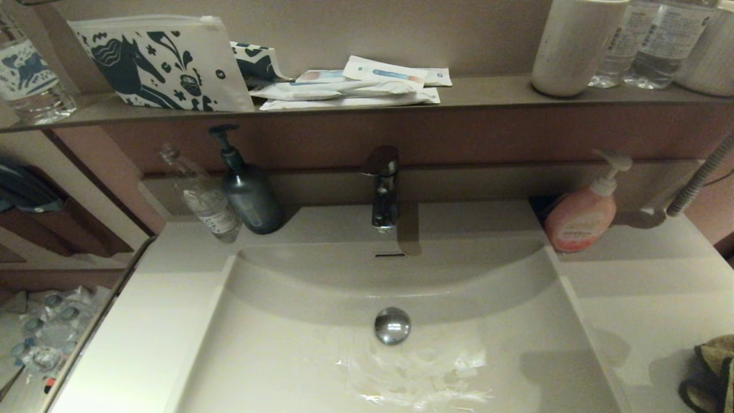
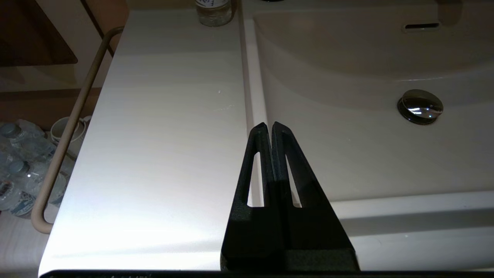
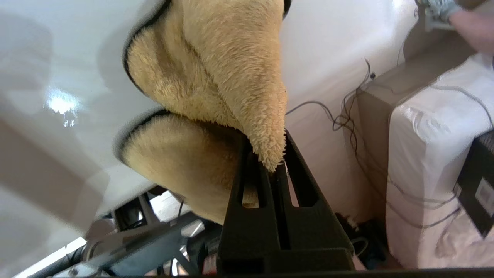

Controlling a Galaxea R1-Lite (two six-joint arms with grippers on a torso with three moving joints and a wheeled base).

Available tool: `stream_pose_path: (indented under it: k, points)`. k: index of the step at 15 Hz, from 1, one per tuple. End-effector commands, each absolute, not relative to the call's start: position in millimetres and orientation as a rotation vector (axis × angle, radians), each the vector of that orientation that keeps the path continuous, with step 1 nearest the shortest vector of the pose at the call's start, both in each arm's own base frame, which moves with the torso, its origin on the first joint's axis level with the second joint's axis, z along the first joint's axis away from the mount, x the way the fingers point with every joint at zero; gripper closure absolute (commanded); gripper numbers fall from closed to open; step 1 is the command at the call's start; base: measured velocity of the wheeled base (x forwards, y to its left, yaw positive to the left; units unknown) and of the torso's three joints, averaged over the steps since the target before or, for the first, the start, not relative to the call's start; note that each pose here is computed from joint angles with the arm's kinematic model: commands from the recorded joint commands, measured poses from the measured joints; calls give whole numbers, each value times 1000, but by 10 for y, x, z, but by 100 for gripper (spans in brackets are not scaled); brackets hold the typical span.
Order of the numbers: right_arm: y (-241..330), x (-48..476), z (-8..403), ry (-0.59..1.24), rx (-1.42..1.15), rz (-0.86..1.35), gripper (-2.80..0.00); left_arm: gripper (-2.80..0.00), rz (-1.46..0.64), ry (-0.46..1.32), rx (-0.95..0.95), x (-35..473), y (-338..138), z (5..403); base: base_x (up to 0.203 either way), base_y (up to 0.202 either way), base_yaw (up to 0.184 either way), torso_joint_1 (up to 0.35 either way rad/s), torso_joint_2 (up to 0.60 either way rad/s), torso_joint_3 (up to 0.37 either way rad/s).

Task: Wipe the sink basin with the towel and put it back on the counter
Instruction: Wipe the sink

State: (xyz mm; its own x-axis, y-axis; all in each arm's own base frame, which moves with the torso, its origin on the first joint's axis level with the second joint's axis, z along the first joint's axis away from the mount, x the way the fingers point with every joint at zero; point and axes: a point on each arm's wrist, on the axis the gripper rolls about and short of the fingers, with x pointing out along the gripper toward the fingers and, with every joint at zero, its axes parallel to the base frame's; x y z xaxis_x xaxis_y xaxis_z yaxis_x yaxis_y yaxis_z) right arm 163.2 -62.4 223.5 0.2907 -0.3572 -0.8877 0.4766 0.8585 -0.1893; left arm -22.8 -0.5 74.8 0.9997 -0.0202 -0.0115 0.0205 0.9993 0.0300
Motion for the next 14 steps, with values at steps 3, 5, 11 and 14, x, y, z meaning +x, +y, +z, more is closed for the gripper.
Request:
stream_pose_path:
  k: [3, 5, 11, 14]
  points:
    - [-742, 1532, 2344, 1175, 159, -599, 0, 0, -20, 11, 31, -229, -5, 747, 0, 0, 0, 0, 0, 0]
    - [-873, 1661, 2199, 1255, 182, -618, 0, 0, -20, 12, 31, -228, -5, 747, 0, 0, 0, 0, 0, 0]
    - [-1175, 2030, 1746, 1265, 212, -664, 0, 0, -20, 12, 31, -228, -5, 747, 0, 0, 0, 0, 0, 0]
    - [-1339, 2156, 1676, 1178, 220, -706, 0, 0, -20, 12, 31, -228, -5, 747, 0, 0, 0, 0, 0, 0]
